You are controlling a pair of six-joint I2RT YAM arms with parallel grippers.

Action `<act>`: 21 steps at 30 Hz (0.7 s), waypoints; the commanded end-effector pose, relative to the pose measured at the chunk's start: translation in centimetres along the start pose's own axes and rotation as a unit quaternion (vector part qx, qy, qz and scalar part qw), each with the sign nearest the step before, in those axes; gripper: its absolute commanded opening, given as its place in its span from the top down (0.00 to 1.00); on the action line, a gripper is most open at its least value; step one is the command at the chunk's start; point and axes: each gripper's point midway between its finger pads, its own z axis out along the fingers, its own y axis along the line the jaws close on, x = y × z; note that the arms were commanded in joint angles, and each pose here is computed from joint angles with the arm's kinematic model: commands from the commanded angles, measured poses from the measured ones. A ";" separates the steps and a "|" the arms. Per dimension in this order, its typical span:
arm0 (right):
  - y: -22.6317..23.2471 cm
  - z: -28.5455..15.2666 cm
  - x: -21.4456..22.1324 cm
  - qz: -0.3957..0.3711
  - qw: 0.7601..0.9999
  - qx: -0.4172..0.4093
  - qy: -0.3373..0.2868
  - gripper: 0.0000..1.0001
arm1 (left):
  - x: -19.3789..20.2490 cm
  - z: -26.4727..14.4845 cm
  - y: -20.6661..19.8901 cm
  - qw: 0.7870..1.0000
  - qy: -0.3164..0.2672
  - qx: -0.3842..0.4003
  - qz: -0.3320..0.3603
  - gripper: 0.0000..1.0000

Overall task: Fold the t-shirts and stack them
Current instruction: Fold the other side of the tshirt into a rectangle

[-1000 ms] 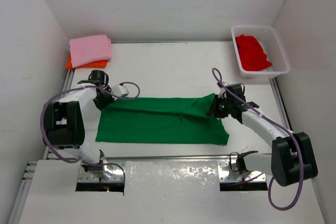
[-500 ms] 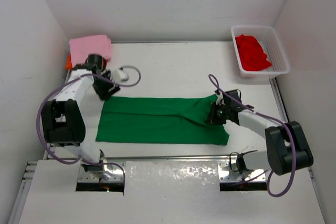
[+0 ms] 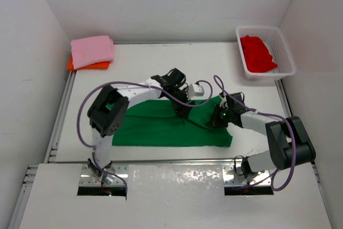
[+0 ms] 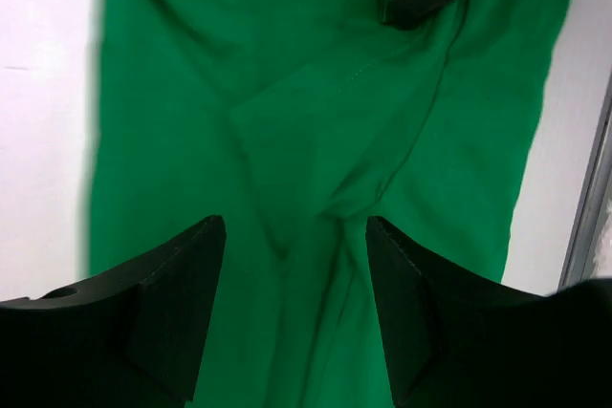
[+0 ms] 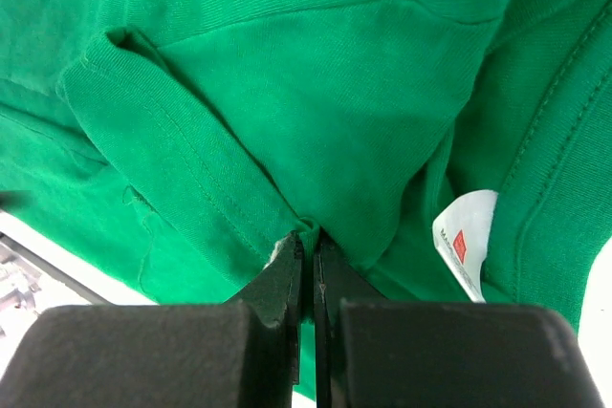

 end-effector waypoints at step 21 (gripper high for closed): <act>-0.7 -0.4 -0.6 -0.024 0.999 0.021 -0.016 1.00 | -1.7 5.3 -0.7 0.997 -0.014 0.053 -0.059 0.88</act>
